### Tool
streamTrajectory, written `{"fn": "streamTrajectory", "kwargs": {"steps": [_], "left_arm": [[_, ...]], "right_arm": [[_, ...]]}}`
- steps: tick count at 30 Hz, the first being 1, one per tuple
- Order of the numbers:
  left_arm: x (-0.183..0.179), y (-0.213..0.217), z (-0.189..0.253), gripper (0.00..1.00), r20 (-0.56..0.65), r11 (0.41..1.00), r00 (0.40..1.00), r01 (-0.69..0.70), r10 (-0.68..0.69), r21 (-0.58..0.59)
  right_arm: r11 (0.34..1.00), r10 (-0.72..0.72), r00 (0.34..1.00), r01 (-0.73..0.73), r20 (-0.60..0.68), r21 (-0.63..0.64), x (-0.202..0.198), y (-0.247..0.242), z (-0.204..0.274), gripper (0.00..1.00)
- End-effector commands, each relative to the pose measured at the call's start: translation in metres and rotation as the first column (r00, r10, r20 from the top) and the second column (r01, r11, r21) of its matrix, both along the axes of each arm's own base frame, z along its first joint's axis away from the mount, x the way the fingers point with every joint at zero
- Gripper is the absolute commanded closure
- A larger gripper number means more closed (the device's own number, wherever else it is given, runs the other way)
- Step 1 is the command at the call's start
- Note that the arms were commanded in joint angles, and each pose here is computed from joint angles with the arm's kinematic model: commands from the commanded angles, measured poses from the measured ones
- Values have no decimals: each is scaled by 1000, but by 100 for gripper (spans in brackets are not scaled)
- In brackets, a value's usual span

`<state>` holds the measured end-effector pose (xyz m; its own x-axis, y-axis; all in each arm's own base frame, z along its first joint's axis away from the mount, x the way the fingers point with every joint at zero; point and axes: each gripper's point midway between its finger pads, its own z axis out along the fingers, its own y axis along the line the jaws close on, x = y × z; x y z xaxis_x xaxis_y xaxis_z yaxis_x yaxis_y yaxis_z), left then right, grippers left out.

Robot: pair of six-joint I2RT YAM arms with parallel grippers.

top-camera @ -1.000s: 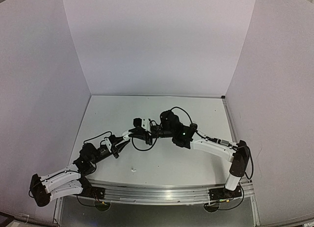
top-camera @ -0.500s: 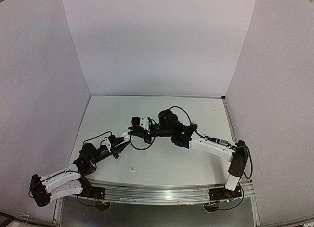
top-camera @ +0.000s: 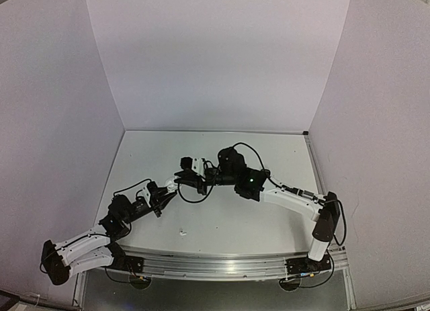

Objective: Insert the wireless bluetooth earbuds into the charging case

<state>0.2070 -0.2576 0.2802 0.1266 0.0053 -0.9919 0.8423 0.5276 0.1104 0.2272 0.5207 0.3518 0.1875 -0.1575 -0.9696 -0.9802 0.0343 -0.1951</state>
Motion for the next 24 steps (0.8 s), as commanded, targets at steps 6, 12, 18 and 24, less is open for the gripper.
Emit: {"fn": "streamTrajectory", "kwargs": {"steps": [6,12,18,24], "left_arm": [[2,4,26,100,27,998,1000,-5,6,-57],[3,4,27,100,37,998,999,2,0,-57],[1,3,28,100,44,998,999,17,-15,-57],[0,3,29,100,57,998,998,25,-22,-54]], "right_arm": [[996,55,998,-56,12,68,-10,-3,34,100],[998,57,998,-57,-15,29,-9,-1,12,100],[998,60,998,-59,-23,15,-3,3,3,100],[997,76,996,-76,-49,2,0,4,-4,100]]}}
